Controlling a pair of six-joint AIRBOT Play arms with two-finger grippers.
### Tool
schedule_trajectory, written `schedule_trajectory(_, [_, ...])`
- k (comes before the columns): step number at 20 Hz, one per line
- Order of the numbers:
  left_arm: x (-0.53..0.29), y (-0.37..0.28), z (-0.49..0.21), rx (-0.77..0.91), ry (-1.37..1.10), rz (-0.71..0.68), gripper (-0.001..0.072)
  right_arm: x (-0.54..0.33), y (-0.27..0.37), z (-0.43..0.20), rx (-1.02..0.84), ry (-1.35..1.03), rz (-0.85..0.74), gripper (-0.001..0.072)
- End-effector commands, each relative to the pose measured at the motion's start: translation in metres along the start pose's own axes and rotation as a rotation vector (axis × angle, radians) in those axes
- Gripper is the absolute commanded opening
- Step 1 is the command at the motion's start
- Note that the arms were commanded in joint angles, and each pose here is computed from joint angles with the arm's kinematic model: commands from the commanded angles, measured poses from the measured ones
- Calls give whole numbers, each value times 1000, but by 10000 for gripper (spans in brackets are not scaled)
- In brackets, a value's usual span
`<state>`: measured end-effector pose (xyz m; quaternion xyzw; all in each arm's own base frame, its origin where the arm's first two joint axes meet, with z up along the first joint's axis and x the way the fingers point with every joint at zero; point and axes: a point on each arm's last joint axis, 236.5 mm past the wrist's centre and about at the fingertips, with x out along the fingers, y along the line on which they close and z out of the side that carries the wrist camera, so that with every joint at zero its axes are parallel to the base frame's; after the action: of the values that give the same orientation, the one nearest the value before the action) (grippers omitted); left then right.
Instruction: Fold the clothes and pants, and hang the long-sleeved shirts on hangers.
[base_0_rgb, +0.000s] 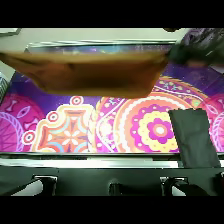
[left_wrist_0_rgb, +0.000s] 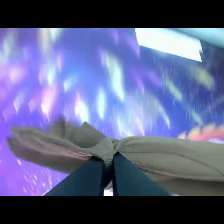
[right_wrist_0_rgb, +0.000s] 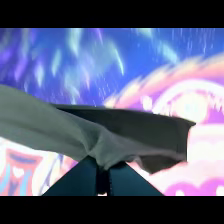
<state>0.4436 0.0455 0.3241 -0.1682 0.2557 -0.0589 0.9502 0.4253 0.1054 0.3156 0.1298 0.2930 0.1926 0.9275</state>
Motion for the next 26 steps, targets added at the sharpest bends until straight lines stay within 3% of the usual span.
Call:
schedule_trajectory(1, [-119,-44,59,132,-246,109,12,-105,53,56,-95,-209,7,34])
schedule_trajectory(7, [-254,-71,30,181,-448,257,13,-244,112,44,-163,-447,33,33])
schedule_trajectory(12, [-274,-73,19,193,-464,290,13,-241,81,35,-77,-405,-84,33])
schedule_trajectory(14, [-237,-62,9,166,-359,264,13,-197,59,30,-36,-297,-105,33])
schedule_trajectory(19, [-53,2,-77,-12,167,131,13,-33,-26,-20,104,129,-184,33])
schedule_trajectory(23, [100,52,-142,-29,367,105,13,97,-97,-94,216,449,-232,33])
schedule_trajectory(26, [199,66,-188,0,440,84,13,171,-141,-141,264,552,-261,33])
